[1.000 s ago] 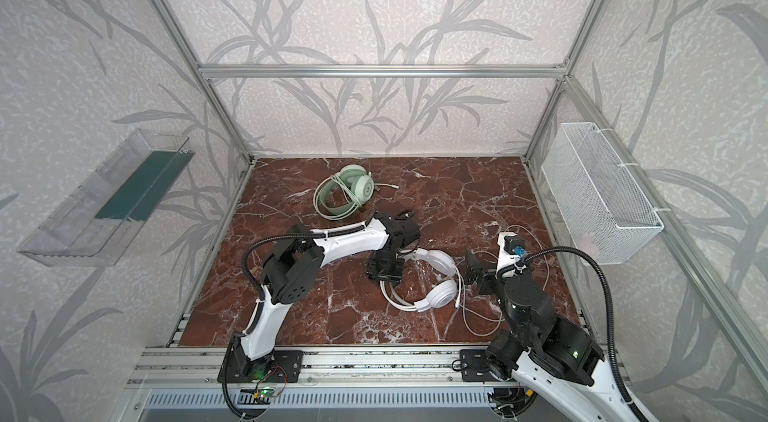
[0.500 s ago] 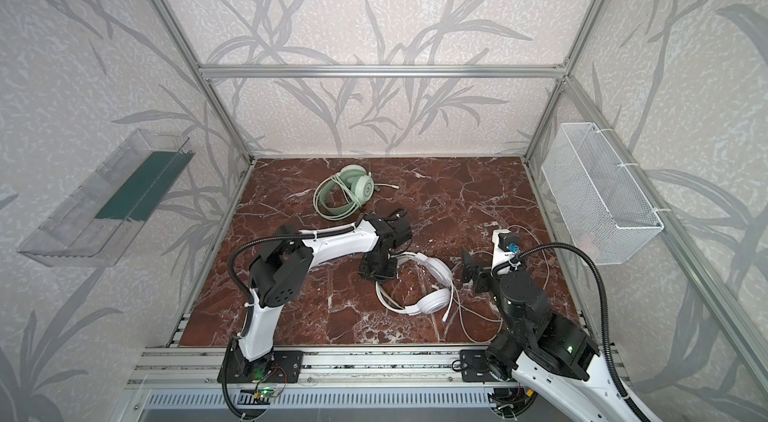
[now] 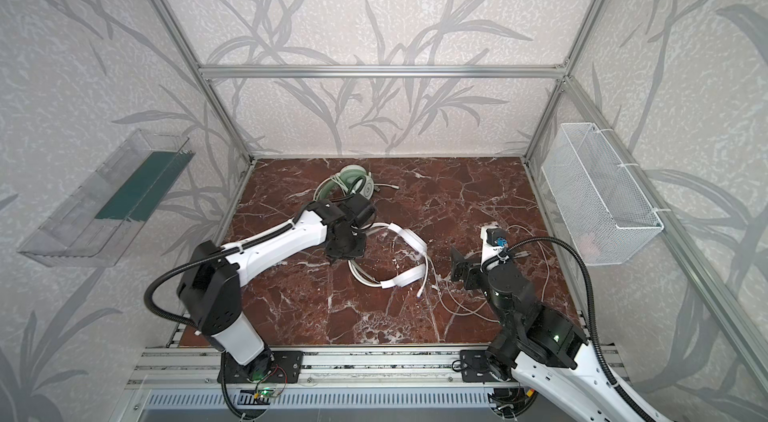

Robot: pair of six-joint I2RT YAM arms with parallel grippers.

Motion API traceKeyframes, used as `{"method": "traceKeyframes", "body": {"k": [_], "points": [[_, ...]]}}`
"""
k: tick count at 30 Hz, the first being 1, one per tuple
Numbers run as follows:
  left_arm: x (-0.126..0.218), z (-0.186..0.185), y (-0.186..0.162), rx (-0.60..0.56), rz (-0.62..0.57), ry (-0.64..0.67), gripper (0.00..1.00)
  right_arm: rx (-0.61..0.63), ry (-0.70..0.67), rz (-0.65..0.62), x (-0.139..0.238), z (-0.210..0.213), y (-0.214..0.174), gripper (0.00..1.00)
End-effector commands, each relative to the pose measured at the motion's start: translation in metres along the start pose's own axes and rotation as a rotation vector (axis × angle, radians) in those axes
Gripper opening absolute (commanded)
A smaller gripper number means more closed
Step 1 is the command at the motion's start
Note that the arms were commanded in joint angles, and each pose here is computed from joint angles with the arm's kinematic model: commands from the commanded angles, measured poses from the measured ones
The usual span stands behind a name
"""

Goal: Wrap the headphones

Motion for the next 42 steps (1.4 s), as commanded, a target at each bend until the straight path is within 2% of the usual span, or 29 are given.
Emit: {"method": "traceKeyframes", "body": {"k": [1, 6, 9, 17, 20, 26, 33, 42], "points": [[0.025, 0.019, 0.009, 0.008, -0.120, 0.038, 0.00, -0.023, 0.050, -0.005, -0.004, 0.010, -0.001, 0.99], [0.054, 0.043, 0.008, 0.062, -0.225, 0.037, 0.00, -0.025, 0.074, -0.001, -0.010, 0.018, -0.002, 0.99], [0.065, 0.049, 0.008, 0.132, -0.290, -0.055, 0.00, -0.025, 0.086, 0.005, -0.015, 0.022, -0.004, 0.99], [0.091, 0.065, 0.005, 0.255, -0.272, -0.211, 0.00, -0.021, 0.136, 0.011, -0.025, 0.038, -0.005, 0.99], [0.102, 0.068, 0.003, 0.250, -0.280, -0.225, 0.00, 0.000, 0.196, 0.007, -0.025, 0.049, -0.004, 0.99], [0.127, 0.082, -0.005, 0.259, -0.324, -0.210, 0.00, 0.054, 0.404, -0.003, -0.015, 0.081, -0.004, 0.99], [0.148, 0.082, -0.014, 0.240, -0.285, -0.267, 0.00, 0.067, 0.453, -0.125, -0.004, 0.083, 0.012, 0.99], [0.176, 0.087, -0.016, 0.302, -0.315, -0.338, 0.00, 0.102, 0.631, -0.069, 0.004, 0.110, -0.003, 0.99]]}}
Point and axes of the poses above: each gripper's point midway between its finger pads, its own x axis back along the fingers, its own z axis along the line the jaws close on, y = z × x, the point moved 1 cm from there along x, back along the fingers, and after that the axes turned 11 degrees about -x, right-handed, at the moved point
